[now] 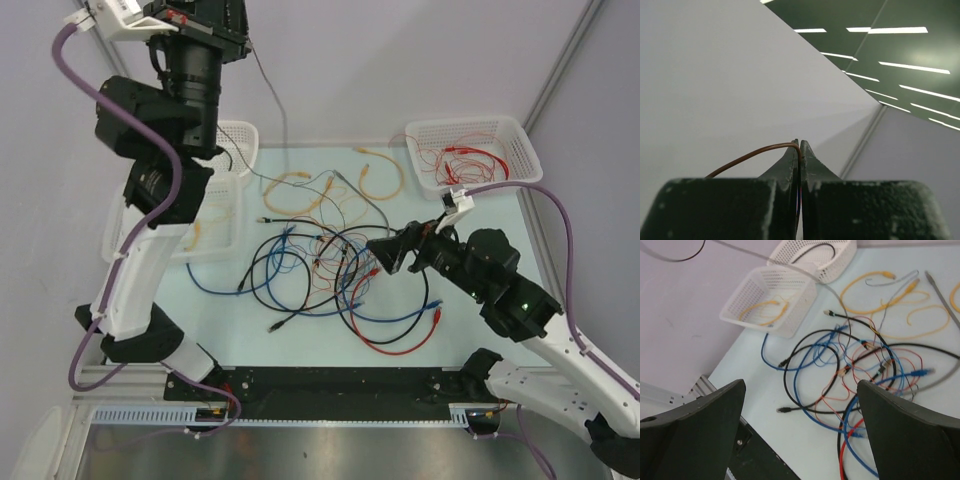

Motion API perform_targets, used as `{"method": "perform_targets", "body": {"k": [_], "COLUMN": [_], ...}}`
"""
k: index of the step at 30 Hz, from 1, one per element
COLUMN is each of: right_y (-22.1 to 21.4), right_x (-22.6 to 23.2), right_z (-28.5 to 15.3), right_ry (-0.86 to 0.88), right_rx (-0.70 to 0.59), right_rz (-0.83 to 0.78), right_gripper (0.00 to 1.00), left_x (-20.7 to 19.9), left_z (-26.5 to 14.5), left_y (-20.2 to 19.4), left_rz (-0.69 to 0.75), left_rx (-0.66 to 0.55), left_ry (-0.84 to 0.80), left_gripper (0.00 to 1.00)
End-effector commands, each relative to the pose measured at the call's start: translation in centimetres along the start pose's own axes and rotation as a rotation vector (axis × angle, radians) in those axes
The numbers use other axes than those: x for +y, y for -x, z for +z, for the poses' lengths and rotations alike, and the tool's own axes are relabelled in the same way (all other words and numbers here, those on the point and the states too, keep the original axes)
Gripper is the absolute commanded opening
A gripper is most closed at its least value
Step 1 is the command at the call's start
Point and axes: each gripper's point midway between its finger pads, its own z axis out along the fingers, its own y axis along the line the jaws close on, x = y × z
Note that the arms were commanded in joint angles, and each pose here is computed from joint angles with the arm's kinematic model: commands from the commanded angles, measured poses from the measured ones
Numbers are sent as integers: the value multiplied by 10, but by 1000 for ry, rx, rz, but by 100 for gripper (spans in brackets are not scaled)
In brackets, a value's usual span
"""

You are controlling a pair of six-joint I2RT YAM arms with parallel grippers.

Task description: Untangle the cables

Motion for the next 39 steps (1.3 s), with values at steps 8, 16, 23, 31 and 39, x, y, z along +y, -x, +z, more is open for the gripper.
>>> {"method": "perform_targets", "body": {"k": [8, 16, 23, 31, 39], "right_y": [27, -25, -33, -18, -15], "right_x": [88, 143, 148, 132, 103], "right_z": [42, 72, 105, 139, 161], "right_ry": [249, 381, 320, 189, 60], "right_rx": [-226, -186, -263, -366, -412], "right_rz": [-282, -394, -392, -341, -318], "right_gripper": [98, 98, 98, 97, 97], "left_x": [-50, -55, -68, -80, -86], "left_z": [-44, -61, -71, -86, -97], "left_y": [-3, 11, 5, -1, -2], "left_rz": [-165, -206, -272, -325, -356], "left_rx": [206, 235, 296, 358, 391], "left_ry": [-174, -198, -246, -281, -306], "left_gripper": [0, 0, 0, 0, 0]}}
